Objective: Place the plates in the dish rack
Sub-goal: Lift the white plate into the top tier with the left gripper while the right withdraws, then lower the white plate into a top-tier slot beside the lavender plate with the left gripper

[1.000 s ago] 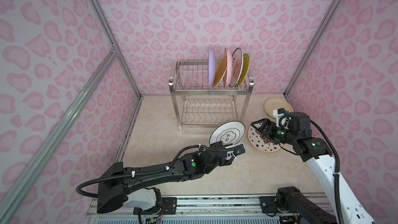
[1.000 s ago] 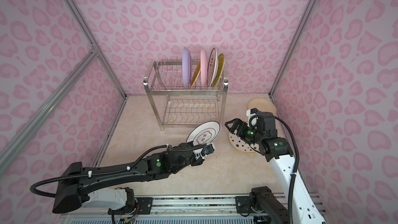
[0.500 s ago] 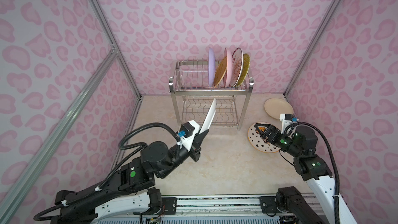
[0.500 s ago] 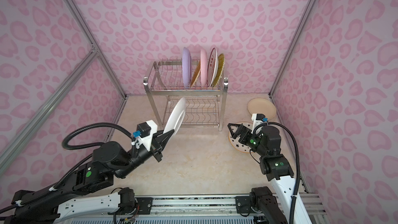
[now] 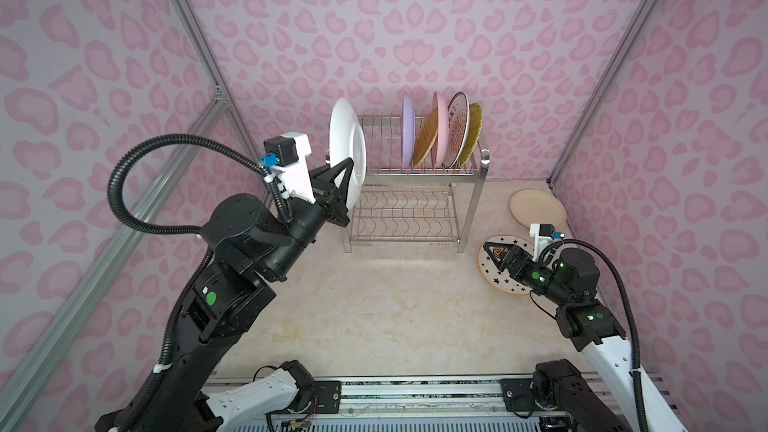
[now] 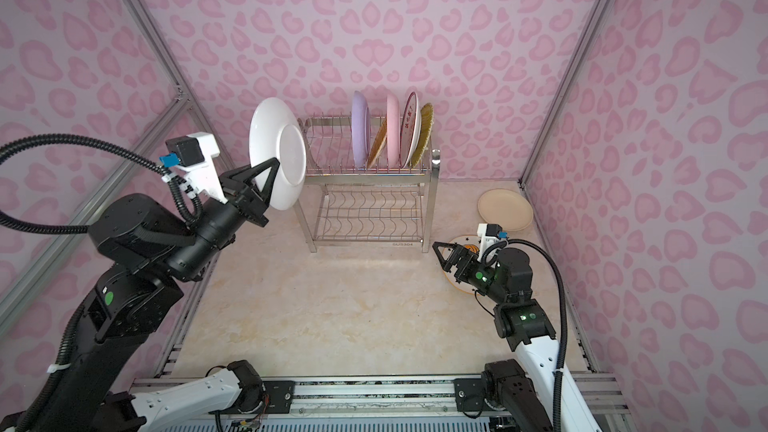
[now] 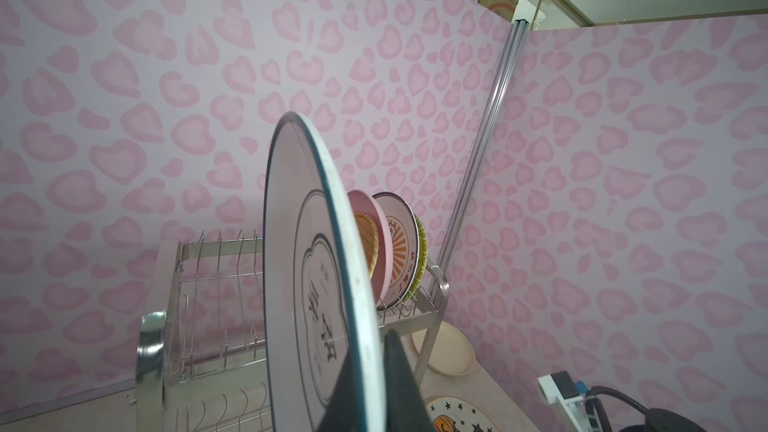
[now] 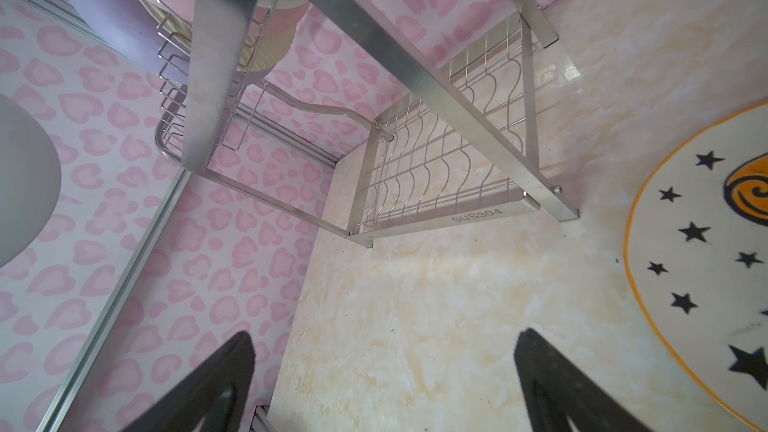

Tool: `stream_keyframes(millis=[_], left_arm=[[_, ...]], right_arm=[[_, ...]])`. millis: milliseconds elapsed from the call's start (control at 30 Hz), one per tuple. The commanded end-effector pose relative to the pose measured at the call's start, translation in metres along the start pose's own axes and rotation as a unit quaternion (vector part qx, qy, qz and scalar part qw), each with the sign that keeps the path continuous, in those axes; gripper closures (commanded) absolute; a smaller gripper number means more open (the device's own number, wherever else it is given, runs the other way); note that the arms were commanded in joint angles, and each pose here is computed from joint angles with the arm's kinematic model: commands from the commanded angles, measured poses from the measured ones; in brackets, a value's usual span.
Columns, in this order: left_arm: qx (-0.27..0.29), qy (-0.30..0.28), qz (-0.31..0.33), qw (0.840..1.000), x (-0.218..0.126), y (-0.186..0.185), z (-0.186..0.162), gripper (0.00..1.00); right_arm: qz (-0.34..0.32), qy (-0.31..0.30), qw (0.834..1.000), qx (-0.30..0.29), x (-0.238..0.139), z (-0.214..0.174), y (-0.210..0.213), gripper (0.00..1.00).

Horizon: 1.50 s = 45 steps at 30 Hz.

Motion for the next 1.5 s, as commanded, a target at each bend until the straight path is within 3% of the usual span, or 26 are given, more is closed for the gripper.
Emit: stream_keyframes(millis=[0,200,500,1067,1467], left_arm=[[-0.056,0.018,-0.087,0.995,0.024,0.003,0.013,0.96],[-0.081,0.028,-0.099,0.991,0.084,0.039,0.023,0.96],[-0.08,0.039,-0.09,0.992,0.137,0.067,0.016,0.96],[-0.111,0.046,-0.049,0.992,0.181,0.09,-0.009,0.96],[-0.094,0.057,-0.026,0.994,0.197,0.077,-0.024,0.96]], right_arm=[[0.018,0.001,1.0,-0.009,0.0,-0.003,0.003,0.02],[0.013,0.012,1.0,-0.014,-0.003,-0.012,-0.001,0.02],[0.004,0.019,1.0,0.006,-0.003,-0.023,-0.009,0.02],[0.001,0.037,0.999,-0.002,0.004,-0.04,-0.002,0.02],[-0.003,0.04,0.999,0.004,0.004,-0.046,-0.007,0.02]])
Point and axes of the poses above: each gripper's point midway between its finger pads, its own x axis out along the fingers, its own y axis along the line the jaws close on, z = x × y, the point moved 10 cm from there along -x, back along the fingers, and after that the axes turned 8 degrees about -x, right-handed, at the moved point
